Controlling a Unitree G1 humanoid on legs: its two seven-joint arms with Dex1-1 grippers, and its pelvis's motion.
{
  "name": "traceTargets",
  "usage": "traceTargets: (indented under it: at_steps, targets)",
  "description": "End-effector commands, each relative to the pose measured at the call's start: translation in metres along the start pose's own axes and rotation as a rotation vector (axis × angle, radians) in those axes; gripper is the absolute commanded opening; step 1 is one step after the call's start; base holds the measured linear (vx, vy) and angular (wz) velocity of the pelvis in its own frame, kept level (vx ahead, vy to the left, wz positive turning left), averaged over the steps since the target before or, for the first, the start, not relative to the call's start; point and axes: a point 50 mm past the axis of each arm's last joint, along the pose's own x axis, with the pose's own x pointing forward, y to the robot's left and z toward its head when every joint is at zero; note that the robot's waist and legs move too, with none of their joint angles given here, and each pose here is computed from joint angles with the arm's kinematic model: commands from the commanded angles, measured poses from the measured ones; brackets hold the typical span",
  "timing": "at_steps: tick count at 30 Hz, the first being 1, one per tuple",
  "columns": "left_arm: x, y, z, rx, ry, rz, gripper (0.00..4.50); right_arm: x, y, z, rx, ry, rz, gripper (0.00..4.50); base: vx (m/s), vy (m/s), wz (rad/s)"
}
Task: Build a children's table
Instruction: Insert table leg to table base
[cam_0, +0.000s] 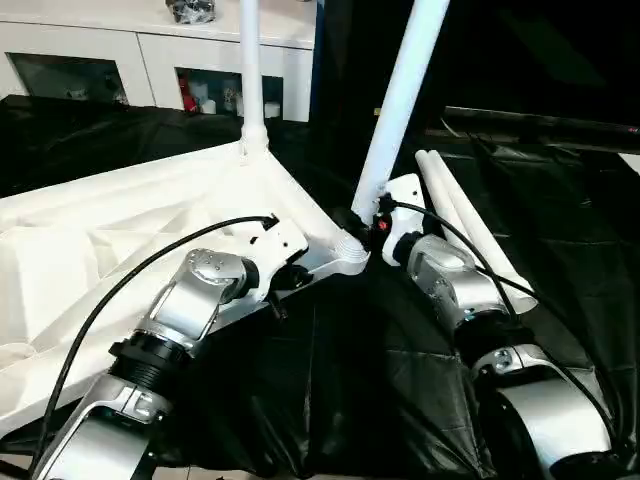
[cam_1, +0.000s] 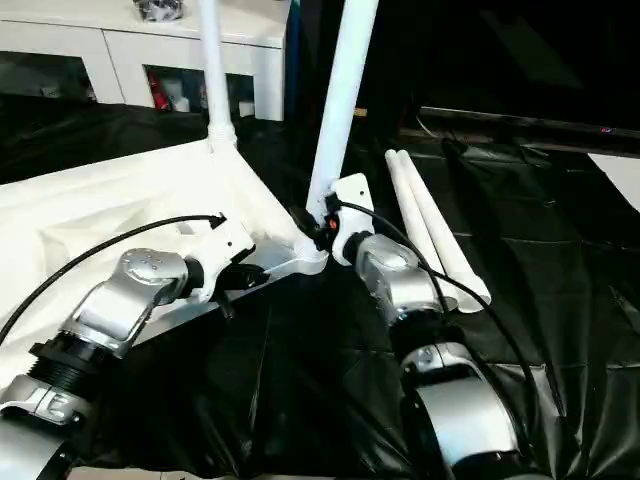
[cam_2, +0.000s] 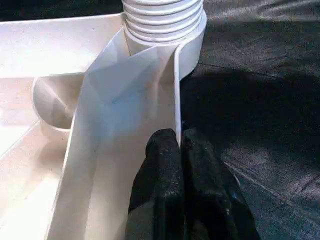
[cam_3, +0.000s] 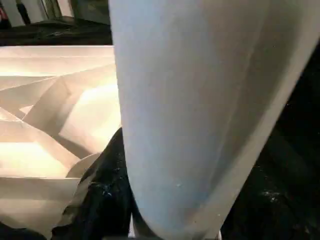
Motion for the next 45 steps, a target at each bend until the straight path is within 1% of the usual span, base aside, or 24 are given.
traceTargets:
  at_steps: [1,3,4,5,6,7,8,9,11,13,14,16,19,21,24,25,26,27,31,32,36,40,42,45]
  targets:
    - [-0.001,-0.004,0.035,0.096,-0.116,-0.026,0.0,-0.014,0.005,-0.065,0.107,0.268,-0.029,1.86,0.0,0.0,0.0]
    - [-0.002,-0.003,0.035,0.1,-0.111,-0.019,0.0,-0.013,0.004,-0.065,0.108,0.264,-0.031,1.86,0.0,0.0,0.0]
    - [-0.003,-0.004,0.034,0.101,-0.11,-0.016,0.0,-0.013,0.004,-0.063,0.12,0.246,-0.023,2.42,0.0,0.0,0.0]
    - [-0.003,-0.004,0.034,0.103,-0.112,-0.018,0.0,-0.013,0.003,-0.061,0.125,0.238,-0.021,2.56,0.0,0.0,0.0]
    - [-0.003,-0.004,0.034,0.103,-0.112,-0.018,0.0,-0.013,0.003,-0.061,0.125,0.238,-0.021,2.56,0.0,0.0,0.0]
    - [-0.004,-0.006,0.034,0.114,-0.12,-0.037,0.0,-0.012,0.002,-0.056,0.139,0.211,-0.001,2.62,0.0,0.0,0.0]
    - [-0.005,-0.007,0.034,0.117,-0.123,-0.046,0.0,-0.012,0.002,-0.053,0.147,0.196,0.013,2.86,0.0,0.0,0.0]
    - [-0.005,-0.007,0.034,0.119,-0.124,-0.05,0.0,-0.012,0.002,-0.05,0.151,0.187,0.022,2.96,0.0,0.0,0.0]
    - [-0.005,-0.007,0.031,0.124,-0.126,-0.059,0.0,-0.012,0.001,-0.047,0.136,0.174,0.037,3.03,0.0,0.0,0.0]
    - [-0.006,-0.008,0.029,0.135,-0.13,-0.085,0.0,-0.013,-0.001,-0.041,0.136,0.149,0.074,3.31,0.0,0.0,0.0]
    - [-0.006,-0.008,0.029,0.135,-0.13,-0.088,0.0,-0.014,-0.001,-0.041,0.136,0.148,0.076,3.4,0.0,0.0,0.0]
    - [-0.008,-0.009,0.027,0.158,-0.136,-0.117,0.0,-0.017,-0.003,-0.035,0.113,0.13,0.117,3.56,0.0,0.0,0.0]
    - [-0.009,-0.011,0.026,0.169,-0.141,-0.139,0.0,-0.019,-0.003,-0.033,0.094,0.12,0.148,3.78,0.0,0.0,0.0]
    - [-0.011,-0.013,0.024,0.185,-0.146,-0.175,0.0,-0.025,-0.003,-0.029,0.064,0.106,0.211,3.78,0.0,0.0,0.0]
    - [-0.016,-0.015,0.021,0.214,-0.154,-0.246,0.0,-0.039,-0.004,-0.026,0.007,0.104,0.334,3.78,0.0,0.0,0.0]
    - [-0.018,-0.017,0.02,0.225,-0.155,-0.28,0.0,-0.045,-0.005,-0.027,-0.019,0.113,0.38,3.78,0.0,0.0,0.0]
    - [-0.018,-0.017,0.02,0.226,-0.155,-0.286,0.0,-0.046,-0.005,-0.027,-0.022,0.115,0.387,3.78,0.0,0.0,0.0]
    - [-0.021,-0.019,0.017,0.243,-0.154,-0.326,0.0,-0.054,-0.006,-0.028,-0.054,0.125,0.449,3.78,0.0,0.0,0.0]
    - [-0.024,-0.021,0.012,0.259,-0.14,-0.382,0.0,-0.065,-0.006,-0.029,-0.082,0.141,0.528,3.78,0.0,0.0,0.0]
    - [-0.028,-0.023,0.008,0.27,-0.126,-0.44,0.0,-0.076,-0.006,-0.027,-0.103,0.158,0.608,3.78,0.0,0.0,0.0]
    - [-0.03,-0.022,0.006,0.283,-0.121,-0.473,0.0,-0.082,-0.004,-0.026,-0.108,0.166,0.662,3.78,0.0,0.0,0.0]
    - [-0.033,-0.02,0.001,0.307,-0.099,-0.523,0.0,-0.093,0.002,-0.03,-0.14,0.223,0.781,3.78,0.0,0.0,0.0]
    - [-0.032,-0.019,0.0,0.312,-0.09,-0.517,0.0,-0.094,0.004,-0.032,-0.151,0.239,0.786,3.52,0.0,0.0,0.0]
    - [-0.031,-0.016,-0.001,0.31,-0.085,-0.51,0.0,-0.093,0.007,-0.035,-0.15,0.247,0.789,3.33,0.0,0.0,0.0]
